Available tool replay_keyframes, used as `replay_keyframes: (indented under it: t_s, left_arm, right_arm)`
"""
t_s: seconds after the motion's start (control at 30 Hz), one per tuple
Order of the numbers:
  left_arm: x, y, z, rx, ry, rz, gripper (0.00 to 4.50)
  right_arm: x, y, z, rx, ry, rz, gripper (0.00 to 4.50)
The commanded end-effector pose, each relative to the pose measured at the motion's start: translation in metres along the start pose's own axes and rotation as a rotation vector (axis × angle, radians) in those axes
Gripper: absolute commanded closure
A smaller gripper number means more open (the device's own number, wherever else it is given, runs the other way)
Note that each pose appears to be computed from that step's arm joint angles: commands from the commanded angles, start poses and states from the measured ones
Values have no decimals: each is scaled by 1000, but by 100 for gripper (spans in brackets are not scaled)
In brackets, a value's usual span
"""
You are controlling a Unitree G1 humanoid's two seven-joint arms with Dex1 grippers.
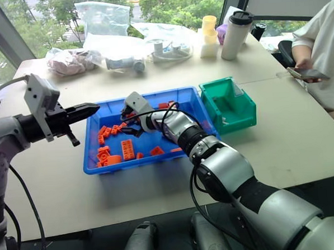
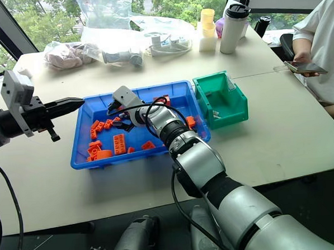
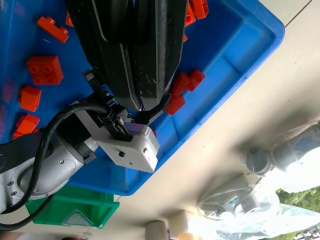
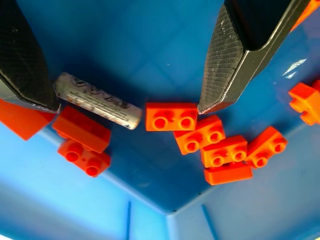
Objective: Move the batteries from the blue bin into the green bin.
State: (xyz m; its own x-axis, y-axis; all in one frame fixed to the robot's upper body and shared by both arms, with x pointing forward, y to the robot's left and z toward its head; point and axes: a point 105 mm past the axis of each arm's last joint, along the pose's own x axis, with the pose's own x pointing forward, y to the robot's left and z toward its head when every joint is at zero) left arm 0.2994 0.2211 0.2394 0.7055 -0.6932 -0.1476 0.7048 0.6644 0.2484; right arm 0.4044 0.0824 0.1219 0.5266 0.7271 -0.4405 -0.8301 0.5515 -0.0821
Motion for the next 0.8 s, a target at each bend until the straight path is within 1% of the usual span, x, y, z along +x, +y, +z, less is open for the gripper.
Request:
replay_keyframes:
  t_s: [0.03,0.27,0.37,0.47,0.63,0.8]
  left_arm:
    - [-7,0,15,44,-32,15,450]
    - [-7,1,16,45,-33,24,450]
    - [-7,1,15,44,-34,27,450]
    - [-6,0,15,44,-38,27,450]
    - [-3,0,15,41,-45,29,450]
    - [-4,0,14,40,-49,37,450]
  right_arm:
    - [1,5,6,15,-26,26,4]
    - [0,4,-2,-8,21,54,4]
    - [-3,2,-6,-83,55,69,4]
    - [-5,-4,-3,-176,57,44,4]
    - [-10,-12,7,-241,78,32,4]
    - [-12,-12,10,-270,87,47,4]
